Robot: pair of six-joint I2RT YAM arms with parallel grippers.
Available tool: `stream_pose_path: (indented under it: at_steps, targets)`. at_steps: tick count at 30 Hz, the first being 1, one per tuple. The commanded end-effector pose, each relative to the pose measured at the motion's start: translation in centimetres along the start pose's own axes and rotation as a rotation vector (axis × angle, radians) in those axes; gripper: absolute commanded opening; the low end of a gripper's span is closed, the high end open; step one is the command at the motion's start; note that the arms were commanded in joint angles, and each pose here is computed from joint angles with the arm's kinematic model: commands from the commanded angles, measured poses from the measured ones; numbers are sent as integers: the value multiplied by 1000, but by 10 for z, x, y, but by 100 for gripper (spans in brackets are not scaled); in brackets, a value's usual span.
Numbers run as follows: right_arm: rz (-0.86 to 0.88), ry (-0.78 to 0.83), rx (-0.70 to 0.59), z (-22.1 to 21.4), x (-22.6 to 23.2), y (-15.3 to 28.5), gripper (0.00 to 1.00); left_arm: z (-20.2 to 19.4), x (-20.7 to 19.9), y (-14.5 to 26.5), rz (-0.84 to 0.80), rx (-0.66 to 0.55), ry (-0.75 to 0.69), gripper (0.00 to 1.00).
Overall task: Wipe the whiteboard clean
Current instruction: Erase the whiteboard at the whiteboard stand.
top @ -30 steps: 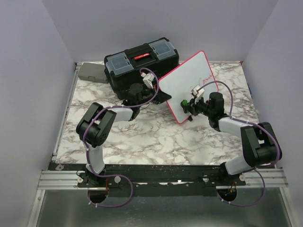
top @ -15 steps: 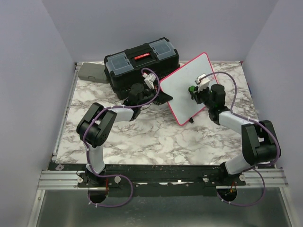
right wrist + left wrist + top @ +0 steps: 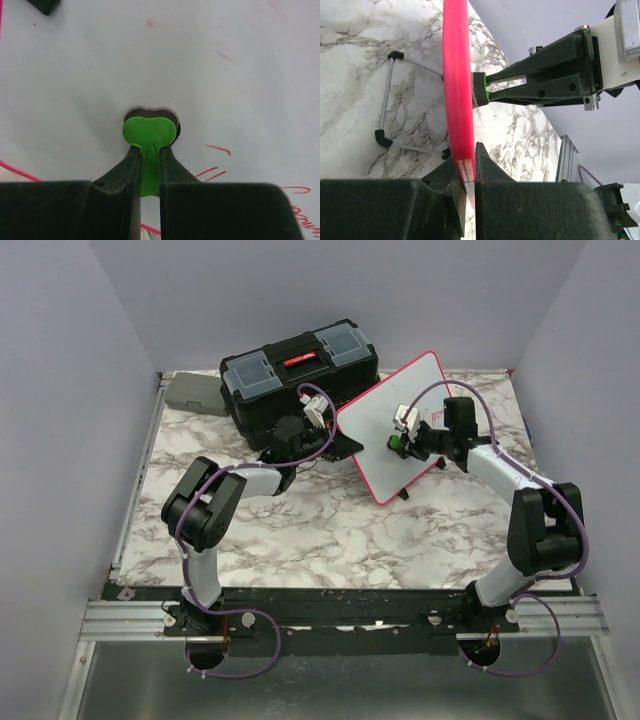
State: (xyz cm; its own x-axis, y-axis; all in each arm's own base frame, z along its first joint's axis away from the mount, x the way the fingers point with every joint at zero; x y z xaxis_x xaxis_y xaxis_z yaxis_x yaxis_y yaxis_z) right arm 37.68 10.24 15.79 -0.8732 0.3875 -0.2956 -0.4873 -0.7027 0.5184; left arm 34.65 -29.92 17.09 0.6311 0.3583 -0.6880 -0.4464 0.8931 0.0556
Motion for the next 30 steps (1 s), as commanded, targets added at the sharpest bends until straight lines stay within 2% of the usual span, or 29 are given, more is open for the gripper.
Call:
stream_pose_path:
  at_steps: [1,7,12,15,20,25,27,30]
  targets:
    - [239,-215,135,-53,61,-10,1,-3,-28,-6,-139,57,-14,0]
    - [-2,-273,188,-70,36,6,1,-3,-27,-5,-140,58,-15,0]
    - [-81,-214,243,-83,30,11,1,-4,-26,-5,-140,58,-10,0]
    - [-38,-183,234,-84,37,12,1,-4,-26,-5,-140,55,-10,0]
    - [277,-71,162,-85,78,9,1,-3,-26,-6,-143,55,-9,0]
    - [294,-24,108,-78,84,13,1,-2,-26,-7,-142,55,-8,0]
    - [235,-57,74,-71,78,11,1,-2,-27,-8,-142,56,-7,0]
    - [-64,-126,15,-58,47,11,1,-2,-27,-8,-140,56,-6,0]
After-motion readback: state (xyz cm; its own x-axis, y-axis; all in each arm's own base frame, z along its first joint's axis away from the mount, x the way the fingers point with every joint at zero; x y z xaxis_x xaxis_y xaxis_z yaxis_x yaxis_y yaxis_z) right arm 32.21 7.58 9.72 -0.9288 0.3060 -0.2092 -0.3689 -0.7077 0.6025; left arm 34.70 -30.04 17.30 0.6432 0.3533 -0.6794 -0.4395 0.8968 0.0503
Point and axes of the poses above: each gripper's point midway between its finger pads, its own y axis back along the fingers, its own x axis along the line the jaws close on, z = x × y, the point moved 7 cm from there along y, back along the fingers, and after that the axes turned 2 degrees about -y, right-handed, at the moved point
